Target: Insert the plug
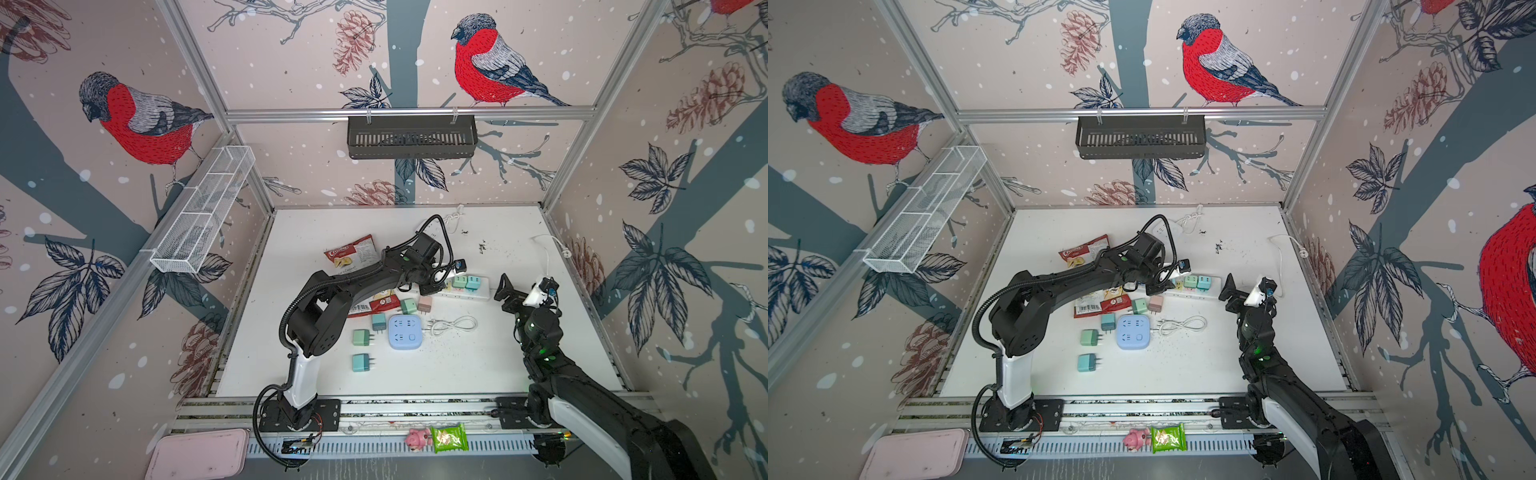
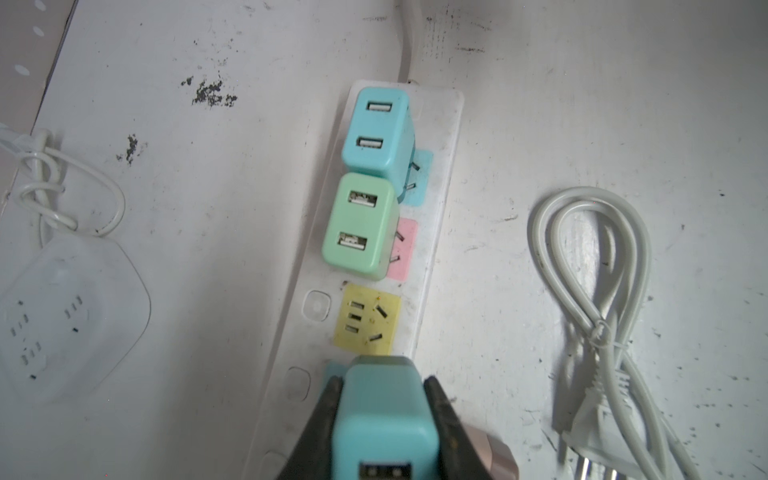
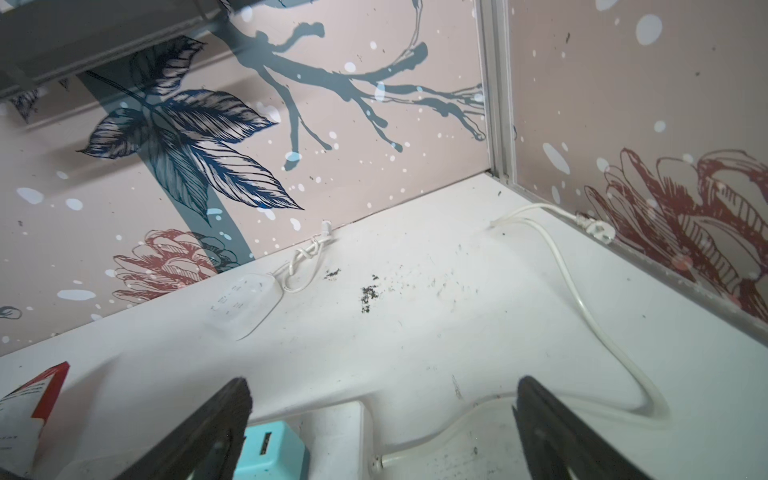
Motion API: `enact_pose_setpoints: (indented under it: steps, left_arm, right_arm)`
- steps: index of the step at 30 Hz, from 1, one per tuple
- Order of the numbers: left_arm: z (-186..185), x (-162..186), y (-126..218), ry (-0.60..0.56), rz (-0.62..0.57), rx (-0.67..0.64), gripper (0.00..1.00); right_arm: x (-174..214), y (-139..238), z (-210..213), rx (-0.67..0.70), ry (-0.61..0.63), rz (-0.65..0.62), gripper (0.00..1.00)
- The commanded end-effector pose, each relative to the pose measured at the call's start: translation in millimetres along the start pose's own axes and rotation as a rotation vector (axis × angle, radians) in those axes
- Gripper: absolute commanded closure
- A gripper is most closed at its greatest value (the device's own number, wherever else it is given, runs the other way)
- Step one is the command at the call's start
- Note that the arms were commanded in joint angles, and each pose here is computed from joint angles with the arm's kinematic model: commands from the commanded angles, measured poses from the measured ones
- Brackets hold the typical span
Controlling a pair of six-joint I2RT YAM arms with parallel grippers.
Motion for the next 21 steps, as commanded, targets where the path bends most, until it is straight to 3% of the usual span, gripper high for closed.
enact_pose_setpoints:
  steps: [1,9,21]
  left_arm:
    - [4.2,-7.9,1.3,-0.062,-0.056,0.011,1.0]
    - [16.9,4.9,-19.1,-0.063,0.017,0.039,1.0]
    - [14.4,5.3,-21.0,-0.095,-0.026,0.134,1.0]
  right_arm:
    - [-2.4,-4.6,2.2,-0.012,-0.067,-0.019,0.0]
    - [0.1,-12.1,4.8,-0.01,-0.054,0.01,0.0]
    - [-0.2,-7.8,0.3,-0.025,-0.073,-0.001,0.0]
Point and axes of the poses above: each gripper's point midway between its finger pads, its own y axis back along the fingers, its own z axis along the line the jaws close on, x = y × z, the point moved 8 cm from there along y, back along the fingers, and after that the axes turned 3 degrees about -y, right-handed, at the moved point
